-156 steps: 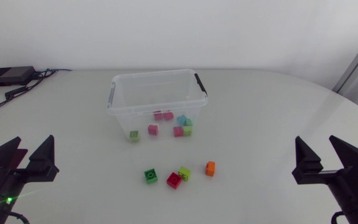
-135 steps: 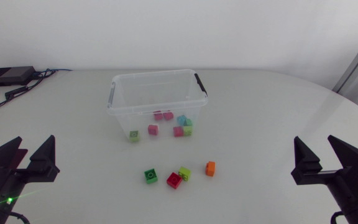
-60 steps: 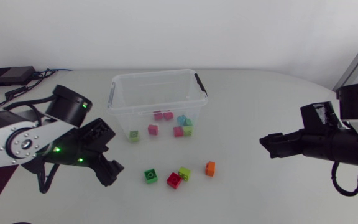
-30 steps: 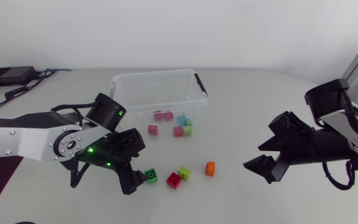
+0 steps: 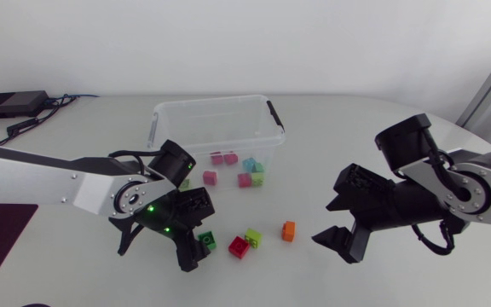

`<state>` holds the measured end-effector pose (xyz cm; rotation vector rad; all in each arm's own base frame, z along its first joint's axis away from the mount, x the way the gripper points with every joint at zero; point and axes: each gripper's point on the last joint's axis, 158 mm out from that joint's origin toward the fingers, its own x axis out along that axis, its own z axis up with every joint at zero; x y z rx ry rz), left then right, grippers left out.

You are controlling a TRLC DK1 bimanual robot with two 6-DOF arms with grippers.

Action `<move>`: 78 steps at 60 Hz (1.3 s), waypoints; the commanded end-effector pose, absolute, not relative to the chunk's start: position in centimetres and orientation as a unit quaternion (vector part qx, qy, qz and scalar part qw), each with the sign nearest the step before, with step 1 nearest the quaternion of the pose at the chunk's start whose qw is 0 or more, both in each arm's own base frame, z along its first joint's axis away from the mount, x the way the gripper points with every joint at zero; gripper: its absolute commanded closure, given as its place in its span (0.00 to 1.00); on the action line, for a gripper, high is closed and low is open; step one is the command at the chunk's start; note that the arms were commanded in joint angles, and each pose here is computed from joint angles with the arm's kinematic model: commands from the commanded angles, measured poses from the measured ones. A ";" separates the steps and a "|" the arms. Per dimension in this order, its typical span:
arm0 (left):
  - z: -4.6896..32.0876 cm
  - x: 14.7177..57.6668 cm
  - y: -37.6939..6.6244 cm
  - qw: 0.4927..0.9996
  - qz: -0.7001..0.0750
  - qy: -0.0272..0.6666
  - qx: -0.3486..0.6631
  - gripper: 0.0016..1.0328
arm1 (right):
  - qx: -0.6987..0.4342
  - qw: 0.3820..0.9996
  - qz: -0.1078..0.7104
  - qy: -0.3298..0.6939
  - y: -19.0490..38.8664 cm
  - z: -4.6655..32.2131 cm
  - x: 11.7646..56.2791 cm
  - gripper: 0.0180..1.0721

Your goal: Pick up the duplo bricks and place them in the container

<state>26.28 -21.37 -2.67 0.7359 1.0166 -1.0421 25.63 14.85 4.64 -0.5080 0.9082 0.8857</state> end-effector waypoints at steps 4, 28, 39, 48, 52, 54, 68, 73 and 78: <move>-3.0 27.0 -22.4 0.678 -0.481 0.446 0.333 0.36 | -0.259 0.767 0.424 0.407 15.9 4.3 26.6 0.05; -3.1 25.8 -22.0 0.660 -0.497 0.457 0.329 0.76 | -0.297 0.717 0.468 0.423 18.8 0.8 26.8 0.09; -1.9 24.9 -21.4 0.658 -0.500 0.455 0.331 0.76 | -0.303 0.704 0.475 0.433 19.5 -0.8 27.1 0.10; -0.3 24.7 -21.3 0.668 -0.500 0.439 0.333 0.76 | -0.309 0.697 0.476 0.438 19.7 -1.6 27.4 0.14; 1.2 25.1 -21.2 0.681 -0.496 0.424 0.331 0.76 | -0.312 0.691 0.478 0.443 19.7 -2.2 27.4 0.20; 2.2 25.4 -21.2 0.690 -0.493 0.415 0.330 0.76 | -0.312 0.689 0.479 0.446 19.8 -2.5 27.4 0.20; 8.3 27.1 -20.9 0.739 -0.474 0.356 0.319 0.76 | -0.313 0.686 0.485 0.443 20.1 -3.3 27.5 0.65; 10.6 27.9 -21.1 0.760 -0.470 0.334 0.301 0.76 | -0.310 0.686 0.484 0.446 20.0 -3.5 27.6 0.73; 13.4 29.3 -21.2 0.787 -0.457 0.314 0.272 0.76 | -0.308 0.684 0.483 0.452 19.8 -3.6 27.5 0.79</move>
